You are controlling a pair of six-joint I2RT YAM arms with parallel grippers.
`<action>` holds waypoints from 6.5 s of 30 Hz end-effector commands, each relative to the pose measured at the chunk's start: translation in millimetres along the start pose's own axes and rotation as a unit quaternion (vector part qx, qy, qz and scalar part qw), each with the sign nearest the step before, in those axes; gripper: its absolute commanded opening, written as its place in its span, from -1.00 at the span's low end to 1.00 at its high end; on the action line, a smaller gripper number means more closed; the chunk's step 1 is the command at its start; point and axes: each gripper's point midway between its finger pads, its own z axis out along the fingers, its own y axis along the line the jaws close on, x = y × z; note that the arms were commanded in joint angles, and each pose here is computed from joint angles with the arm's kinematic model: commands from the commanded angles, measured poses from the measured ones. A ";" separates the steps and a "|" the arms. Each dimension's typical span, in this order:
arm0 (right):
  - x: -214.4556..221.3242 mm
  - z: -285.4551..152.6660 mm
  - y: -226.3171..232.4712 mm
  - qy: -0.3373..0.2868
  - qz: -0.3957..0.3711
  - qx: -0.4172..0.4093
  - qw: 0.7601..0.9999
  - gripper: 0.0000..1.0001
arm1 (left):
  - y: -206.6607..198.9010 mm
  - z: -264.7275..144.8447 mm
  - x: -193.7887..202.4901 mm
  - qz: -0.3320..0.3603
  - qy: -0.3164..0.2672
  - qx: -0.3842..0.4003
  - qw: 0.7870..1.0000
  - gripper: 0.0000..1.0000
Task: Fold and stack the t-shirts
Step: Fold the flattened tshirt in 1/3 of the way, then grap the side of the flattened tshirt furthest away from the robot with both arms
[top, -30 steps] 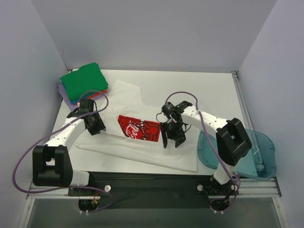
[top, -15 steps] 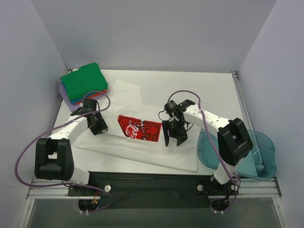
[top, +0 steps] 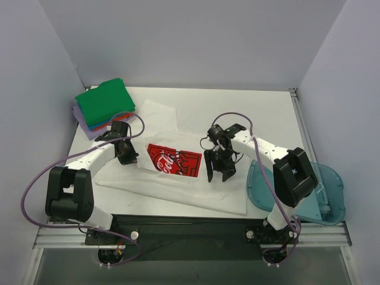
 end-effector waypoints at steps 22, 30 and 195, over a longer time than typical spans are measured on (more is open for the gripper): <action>17.0 -9.1 -20.7 0.016 0.030 0.010 0.999 0.15 | -123.8 13.0 -40.8 0.067 -0.020 0.080 0.994 -1.00; 17.8 -6.3 -21.8 0.022 0.039 0.012 0.999 0.15 | -144.7 20.7 -33.5 0.089 -0.005 0.092 0.992 -1.00; -189.6 7.9 -177.5 -0.111 0.226 0.086 0.964 -0.10 | -163.3 30.8 -213.0 0.141 -0.116 0.113 0.977 0.36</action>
